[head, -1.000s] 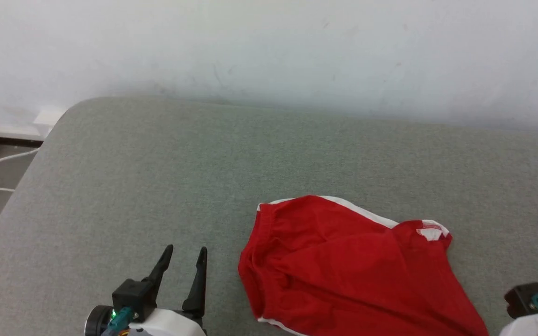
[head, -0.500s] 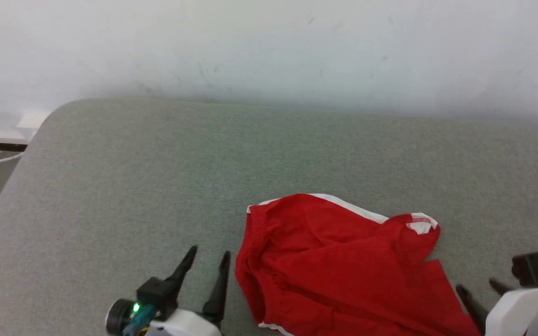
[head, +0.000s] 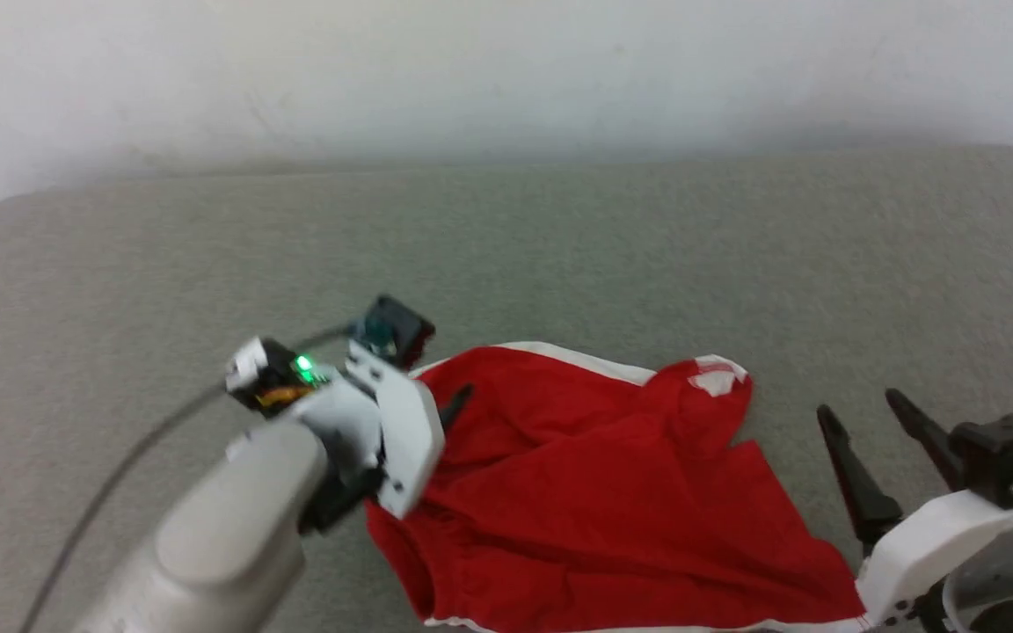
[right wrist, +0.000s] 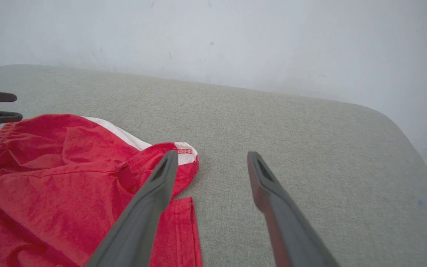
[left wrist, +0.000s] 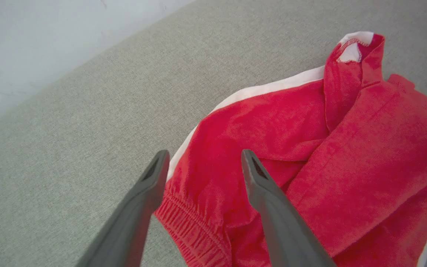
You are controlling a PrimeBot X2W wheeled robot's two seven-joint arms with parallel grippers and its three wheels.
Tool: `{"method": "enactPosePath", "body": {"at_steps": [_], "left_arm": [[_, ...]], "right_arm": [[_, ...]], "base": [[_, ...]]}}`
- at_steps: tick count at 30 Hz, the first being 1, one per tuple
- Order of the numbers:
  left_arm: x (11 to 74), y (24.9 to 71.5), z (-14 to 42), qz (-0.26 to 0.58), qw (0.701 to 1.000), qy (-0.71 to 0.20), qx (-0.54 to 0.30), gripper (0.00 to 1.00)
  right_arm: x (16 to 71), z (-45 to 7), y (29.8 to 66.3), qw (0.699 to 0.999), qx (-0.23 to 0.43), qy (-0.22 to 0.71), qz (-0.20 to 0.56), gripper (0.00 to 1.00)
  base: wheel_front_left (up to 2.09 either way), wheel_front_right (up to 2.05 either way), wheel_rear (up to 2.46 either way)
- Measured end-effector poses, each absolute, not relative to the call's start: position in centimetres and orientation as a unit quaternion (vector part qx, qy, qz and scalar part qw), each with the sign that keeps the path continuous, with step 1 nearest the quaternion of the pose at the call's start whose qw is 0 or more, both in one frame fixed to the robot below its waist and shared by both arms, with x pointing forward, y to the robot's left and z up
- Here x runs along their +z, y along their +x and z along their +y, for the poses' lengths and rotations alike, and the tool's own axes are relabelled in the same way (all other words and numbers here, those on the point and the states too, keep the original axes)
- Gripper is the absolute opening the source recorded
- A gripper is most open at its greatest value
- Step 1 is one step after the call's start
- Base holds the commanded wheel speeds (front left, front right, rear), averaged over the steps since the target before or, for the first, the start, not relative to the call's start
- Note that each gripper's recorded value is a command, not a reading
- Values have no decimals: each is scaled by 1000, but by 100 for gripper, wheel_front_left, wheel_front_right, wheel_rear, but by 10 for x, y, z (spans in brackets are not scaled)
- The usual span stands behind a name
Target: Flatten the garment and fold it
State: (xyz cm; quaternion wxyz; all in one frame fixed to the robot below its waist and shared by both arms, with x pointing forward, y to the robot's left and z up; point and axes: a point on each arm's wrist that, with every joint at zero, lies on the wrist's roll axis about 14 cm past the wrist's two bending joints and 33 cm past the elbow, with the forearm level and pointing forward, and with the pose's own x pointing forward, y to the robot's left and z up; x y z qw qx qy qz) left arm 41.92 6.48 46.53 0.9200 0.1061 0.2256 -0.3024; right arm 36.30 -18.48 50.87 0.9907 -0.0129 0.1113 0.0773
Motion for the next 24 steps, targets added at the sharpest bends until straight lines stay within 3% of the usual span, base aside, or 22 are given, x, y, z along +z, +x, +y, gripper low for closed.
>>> {"method": "enactPosePath", "body": {"at_steps": [9, 15, 16, 17, 20, 24], "left_arm": [[421, 444, 67, 412, 832, 157, -336, 100], [394, 460, 71, 454, 807, 174, -336, 100], [390, 462, 71, 460, 803, 173, -337, 33], [388, 464, 69, 463, 801, 171, -339, 0], [386, 472, 61, 466, 800, 153, -346, 0], [391, 494, 56, 429, 822, 147, -345, 0]], "right_arm": [[483, -198, 358, 990, 40, 5, 136, 100], [468, -209, 356, 988, 19, 6, 156, 100], [466, -211, 356, 987, 15, 6, 158, 100], [464, -213, 356, 987, 12, 6, 162, 100], [458, -217, 354, 986, 3, 7, 168, 100], [453, -220, 354, 984, -3, 5, 177, 100]], "base": [[0, 0, 0], [0, 0, 0], [0, 0, 0], [0, 0, 0], [0, 0, 0], [0, 0, 0]]}}
